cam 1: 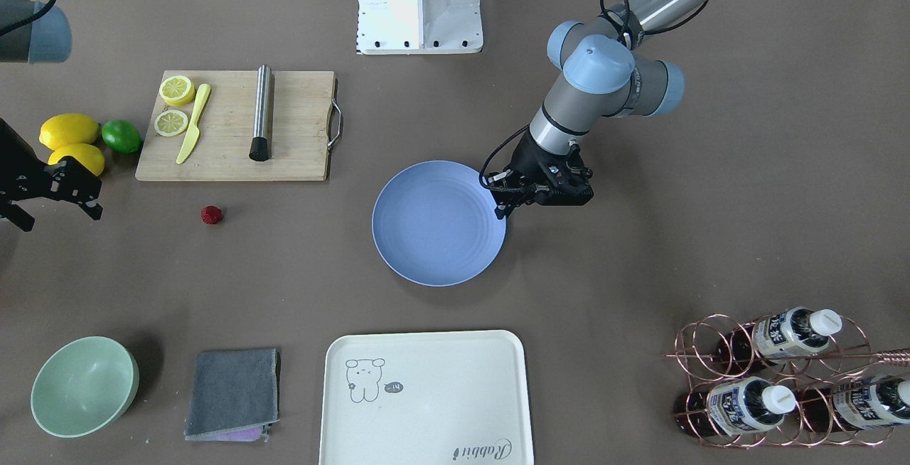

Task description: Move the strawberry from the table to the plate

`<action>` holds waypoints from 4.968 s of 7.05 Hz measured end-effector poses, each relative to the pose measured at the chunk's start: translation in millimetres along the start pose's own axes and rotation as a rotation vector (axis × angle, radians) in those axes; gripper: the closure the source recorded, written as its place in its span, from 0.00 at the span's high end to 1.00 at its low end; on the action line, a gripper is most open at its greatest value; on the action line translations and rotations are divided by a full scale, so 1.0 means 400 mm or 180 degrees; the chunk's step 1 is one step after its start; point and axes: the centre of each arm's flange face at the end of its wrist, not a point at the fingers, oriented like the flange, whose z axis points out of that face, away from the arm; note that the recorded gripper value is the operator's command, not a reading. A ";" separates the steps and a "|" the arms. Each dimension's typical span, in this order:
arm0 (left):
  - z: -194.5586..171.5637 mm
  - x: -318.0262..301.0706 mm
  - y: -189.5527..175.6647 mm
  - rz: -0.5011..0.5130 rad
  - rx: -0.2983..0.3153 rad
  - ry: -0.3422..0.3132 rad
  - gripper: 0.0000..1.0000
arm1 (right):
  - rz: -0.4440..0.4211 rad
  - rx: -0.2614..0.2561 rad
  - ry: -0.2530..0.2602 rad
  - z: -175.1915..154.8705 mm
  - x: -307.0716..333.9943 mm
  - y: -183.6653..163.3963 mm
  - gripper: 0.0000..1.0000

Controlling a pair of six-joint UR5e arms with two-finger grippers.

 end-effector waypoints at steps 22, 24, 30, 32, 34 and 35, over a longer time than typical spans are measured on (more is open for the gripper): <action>-0.848 -1.140 -0.448 0.1310 -0.0199 -0.0818 0.98 | 0.0076 -0.0248 0.0188 0.333 -0.394 0.132 0.82; -0.849 -1.139 -0.448 0.1310 -0.0197 -0.0820 0.98 | 0.0072 -0.0250 0.0201 0.331 -0.383 0.137 0.52; -0.855 -1.135 -0.451 0.1309 -0.0183 -0.0817 0.98 | 0.0074 -0.0205 0.0128 0.293 -0.404 0.129 0.00; -0.854 -1.143 -0.448 0.1291 -0.0193 -0.0824 0.98 | 0.0170 -0.0191 0.0036 0.191 -0.500 0.061 0.00; -0.851 -1.151 -0.447 0.1272 -0.0207 -0.0829 0.98 | 0.0408 -0.0223 0.0024 0.096 -0.699 -0.028 0.00; -0.850 -1.152 -0.447 0.1268 -0.0210 -0.0830 0.98 | 0.0524 -0.0221 0.0002 0.073 -0.798 -0.060 0.00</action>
